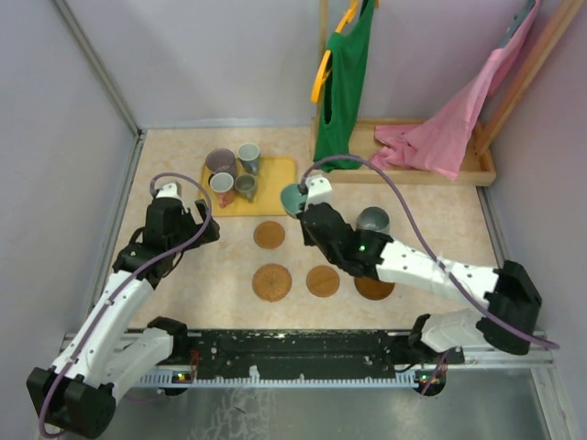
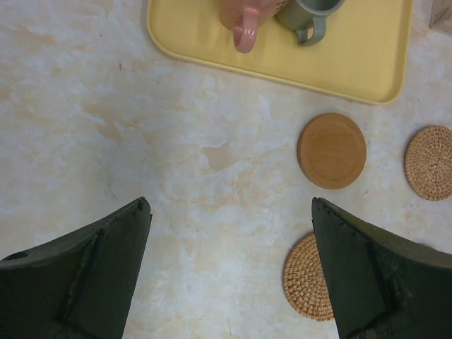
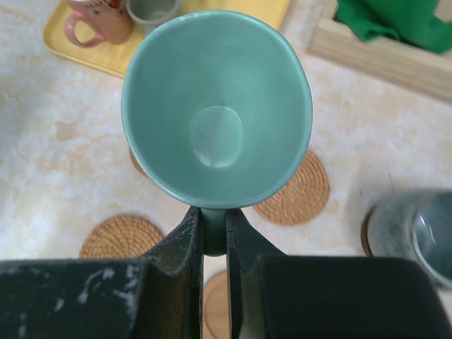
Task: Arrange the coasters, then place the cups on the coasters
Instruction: Place the cup on the coaster.
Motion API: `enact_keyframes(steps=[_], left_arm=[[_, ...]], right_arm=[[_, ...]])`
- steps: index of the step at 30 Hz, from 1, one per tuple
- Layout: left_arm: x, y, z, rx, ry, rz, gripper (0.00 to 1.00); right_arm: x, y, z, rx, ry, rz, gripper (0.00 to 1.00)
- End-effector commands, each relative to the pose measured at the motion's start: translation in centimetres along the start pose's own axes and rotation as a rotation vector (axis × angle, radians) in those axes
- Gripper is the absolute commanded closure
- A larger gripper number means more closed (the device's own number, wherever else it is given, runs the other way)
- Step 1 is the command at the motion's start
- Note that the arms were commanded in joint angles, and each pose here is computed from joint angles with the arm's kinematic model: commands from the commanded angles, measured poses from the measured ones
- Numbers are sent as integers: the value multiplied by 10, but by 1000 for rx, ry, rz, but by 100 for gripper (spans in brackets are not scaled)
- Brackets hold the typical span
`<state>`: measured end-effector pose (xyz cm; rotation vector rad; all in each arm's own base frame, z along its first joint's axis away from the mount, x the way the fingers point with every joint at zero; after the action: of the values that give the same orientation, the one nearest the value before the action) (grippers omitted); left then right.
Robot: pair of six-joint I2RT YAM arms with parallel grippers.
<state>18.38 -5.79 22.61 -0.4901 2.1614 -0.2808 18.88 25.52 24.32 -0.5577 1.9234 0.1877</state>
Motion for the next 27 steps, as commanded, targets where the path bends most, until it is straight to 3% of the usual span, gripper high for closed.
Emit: enact_keyframes(steps=[1,13,27], left_arm=[[-2,-8,5,76,9,-5,0],[6,-11,5,130,54,-14,0],[6,-12,5,140,58,-15,0]], right_arm=[[8,-15,-35,114,-27,141,100],[83,-56,-84,265,79,240,100],[109,-69,-99,306,125,271,100]])
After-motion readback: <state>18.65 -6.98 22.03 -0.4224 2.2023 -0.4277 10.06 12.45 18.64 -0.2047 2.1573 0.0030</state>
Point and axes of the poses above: each gripper's point midway between its finger pads, its own z axis out along the fingers, its own y axis along the line the jaws close on, x = y × z, the point moved 10 cm from there along -z, back along the fingers, and after that the axes turned 10 degrees about -z, right-handed, at the moved point
